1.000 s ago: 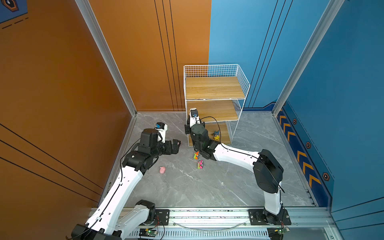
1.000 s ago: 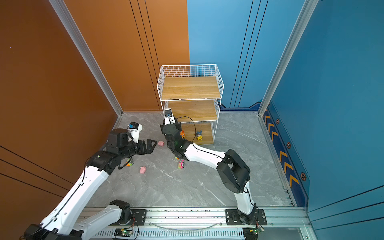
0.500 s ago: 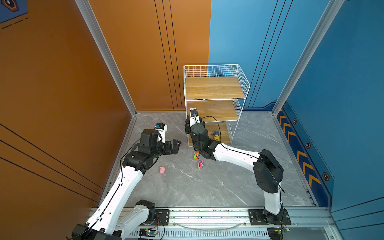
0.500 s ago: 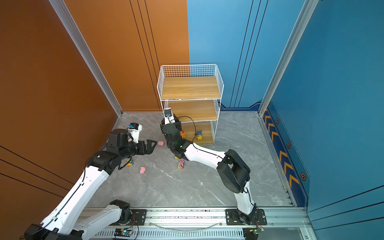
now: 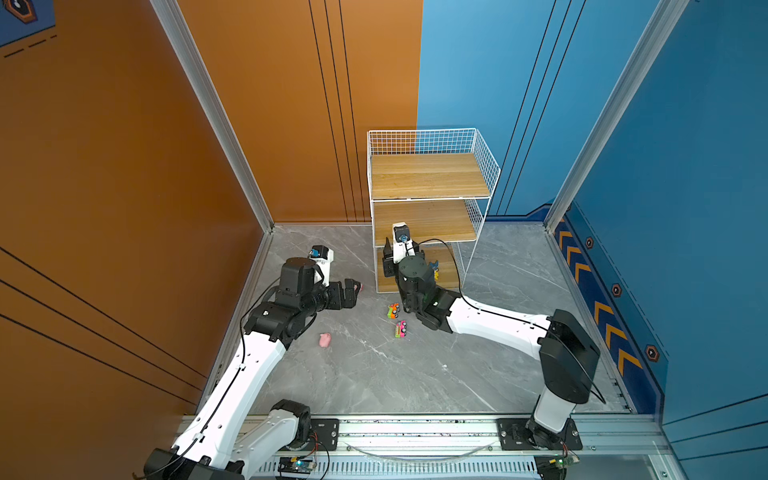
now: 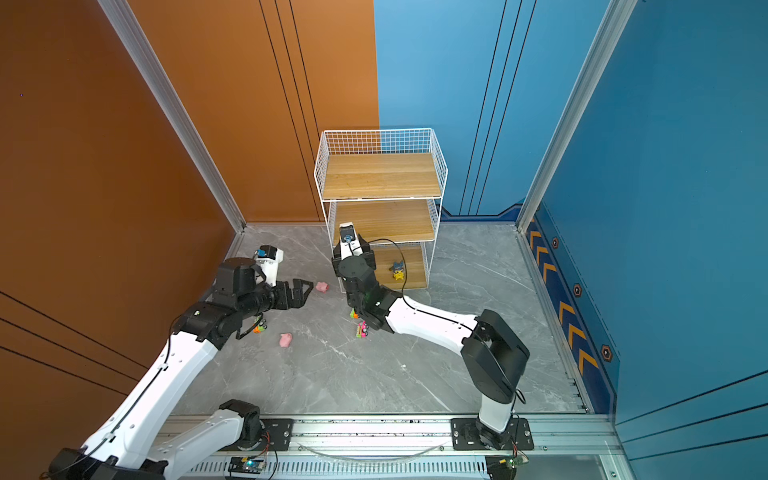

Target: Place and organize the plastic toys onto the shelf

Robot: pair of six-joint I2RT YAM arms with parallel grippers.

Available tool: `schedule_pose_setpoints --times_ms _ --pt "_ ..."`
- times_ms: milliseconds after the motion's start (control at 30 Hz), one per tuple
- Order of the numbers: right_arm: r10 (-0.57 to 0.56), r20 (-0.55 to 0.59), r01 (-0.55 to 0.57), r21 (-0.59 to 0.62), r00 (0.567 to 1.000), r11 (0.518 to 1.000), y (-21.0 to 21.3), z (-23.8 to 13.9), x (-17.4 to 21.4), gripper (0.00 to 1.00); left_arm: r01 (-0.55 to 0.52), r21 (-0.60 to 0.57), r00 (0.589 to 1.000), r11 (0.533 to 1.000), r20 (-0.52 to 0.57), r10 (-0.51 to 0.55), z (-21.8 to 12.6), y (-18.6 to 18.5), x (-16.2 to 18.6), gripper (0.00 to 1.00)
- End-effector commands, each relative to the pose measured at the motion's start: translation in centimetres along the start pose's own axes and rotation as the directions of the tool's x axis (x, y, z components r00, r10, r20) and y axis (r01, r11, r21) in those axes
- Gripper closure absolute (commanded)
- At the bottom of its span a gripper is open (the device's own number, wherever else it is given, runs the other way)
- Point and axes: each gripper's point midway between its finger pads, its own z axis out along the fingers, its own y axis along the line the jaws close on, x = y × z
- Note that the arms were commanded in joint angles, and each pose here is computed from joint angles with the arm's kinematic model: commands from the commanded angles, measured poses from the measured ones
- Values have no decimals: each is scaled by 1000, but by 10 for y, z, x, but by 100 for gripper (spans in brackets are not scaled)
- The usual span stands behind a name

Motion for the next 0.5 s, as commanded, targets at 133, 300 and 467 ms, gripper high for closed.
schedule_pose_setpoints --times_ms 133,300,467 --pt "-18 -202 9 -45 979 999 -34 -58 53 50 19 2 1000 1000 -12 -19 3 3 6 0" --pt "-40 -408 -16 -133 912 991 -48 -77 123 45 15 7 1000 1000 -27 -15 7 1 10 0" --pt "-28 -557 -94 -188 830 978 -57 -80 181 43 2 12 999 1000 -40 -2 10 -2 12 0"
